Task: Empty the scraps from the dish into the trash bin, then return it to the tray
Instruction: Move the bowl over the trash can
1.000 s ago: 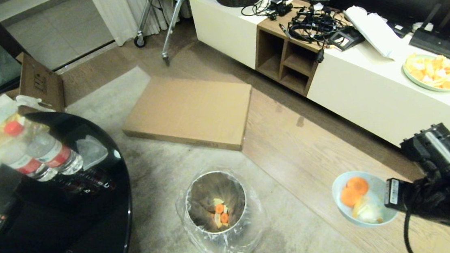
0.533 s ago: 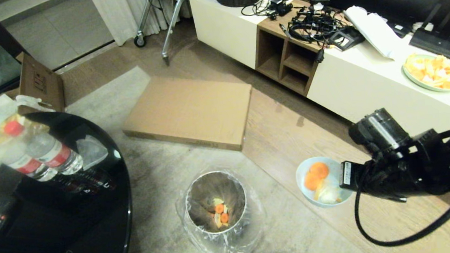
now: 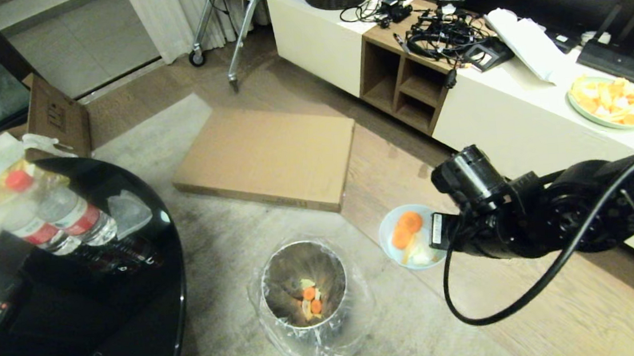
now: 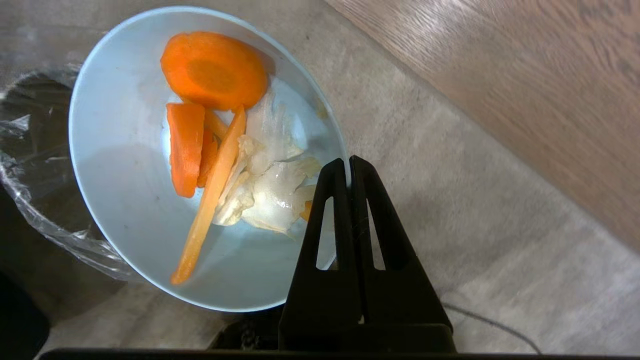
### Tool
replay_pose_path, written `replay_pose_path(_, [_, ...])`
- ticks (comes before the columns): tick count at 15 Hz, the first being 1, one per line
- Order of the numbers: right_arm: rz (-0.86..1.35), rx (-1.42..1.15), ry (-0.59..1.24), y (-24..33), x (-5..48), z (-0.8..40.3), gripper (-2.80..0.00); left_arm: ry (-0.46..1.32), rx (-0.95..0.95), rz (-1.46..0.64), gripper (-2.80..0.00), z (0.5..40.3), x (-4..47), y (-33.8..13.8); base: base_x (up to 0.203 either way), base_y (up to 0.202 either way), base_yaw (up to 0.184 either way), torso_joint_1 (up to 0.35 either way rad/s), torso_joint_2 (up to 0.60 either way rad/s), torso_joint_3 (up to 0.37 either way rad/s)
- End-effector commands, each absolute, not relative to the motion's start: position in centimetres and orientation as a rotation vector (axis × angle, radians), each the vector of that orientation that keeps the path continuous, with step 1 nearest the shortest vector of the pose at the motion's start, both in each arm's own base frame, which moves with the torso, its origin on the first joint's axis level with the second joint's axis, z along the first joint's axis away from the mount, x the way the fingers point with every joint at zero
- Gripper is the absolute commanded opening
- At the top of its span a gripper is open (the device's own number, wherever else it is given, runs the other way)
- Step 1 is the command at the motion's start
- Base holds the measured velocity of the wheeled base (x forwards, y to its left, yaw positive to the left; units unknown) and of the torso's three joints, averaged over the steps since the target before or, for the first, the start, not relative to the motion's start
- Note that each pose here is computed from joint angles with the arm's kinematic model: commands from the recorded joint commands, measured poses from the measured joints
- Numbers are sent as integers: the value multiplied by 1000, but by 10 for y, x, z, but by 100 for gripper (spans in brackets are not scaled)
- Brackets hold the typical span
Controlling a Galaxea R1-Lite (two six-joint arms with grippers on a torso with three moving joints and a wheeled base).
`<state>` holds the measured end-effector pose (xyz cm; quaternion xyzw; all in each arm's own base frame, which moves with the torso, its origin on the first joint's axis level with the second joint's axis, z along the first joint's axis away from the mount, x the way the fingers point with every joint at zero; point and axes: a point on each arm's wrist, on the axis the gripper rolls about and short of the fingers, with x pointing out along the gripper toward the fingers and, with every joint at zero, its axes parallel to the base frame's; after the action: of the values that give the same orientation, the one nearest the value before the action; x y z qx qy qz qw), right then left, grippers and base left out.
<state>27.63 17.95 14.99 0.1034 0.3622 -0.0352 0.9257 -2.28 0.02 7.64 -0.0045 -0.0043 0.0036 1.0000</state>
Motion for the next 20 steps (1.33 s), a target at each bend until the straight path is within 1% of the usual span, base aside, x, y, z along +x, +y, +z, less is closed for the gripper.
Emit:
replay_pose_path(1, [-51, 169, 731, 191, 278, 141, -280, -9, -9, 8, -280, 76, -23, 0, 0, 0, 0, 0, 0, 0])
replay_pose_path(5, [47, 60, 641, 221, 280, 134, -280, -9, -9, 8, -280, 76, -23, 0, 0, 0, 0, 0, 0, 0])
replay_pose_path(11, [143, 22, 519, 255, 294, 132, -280, -9, -9, 8, -280, 76, -23, 0, 0, 0, 0, 0, 0, 0])
replay_pose_path(20, [255, -22, 297, 298, 303, 101, -280, -9, -9, 8, -280, 76, -23, 0, 0, 0, 0, 0, 0, 0])
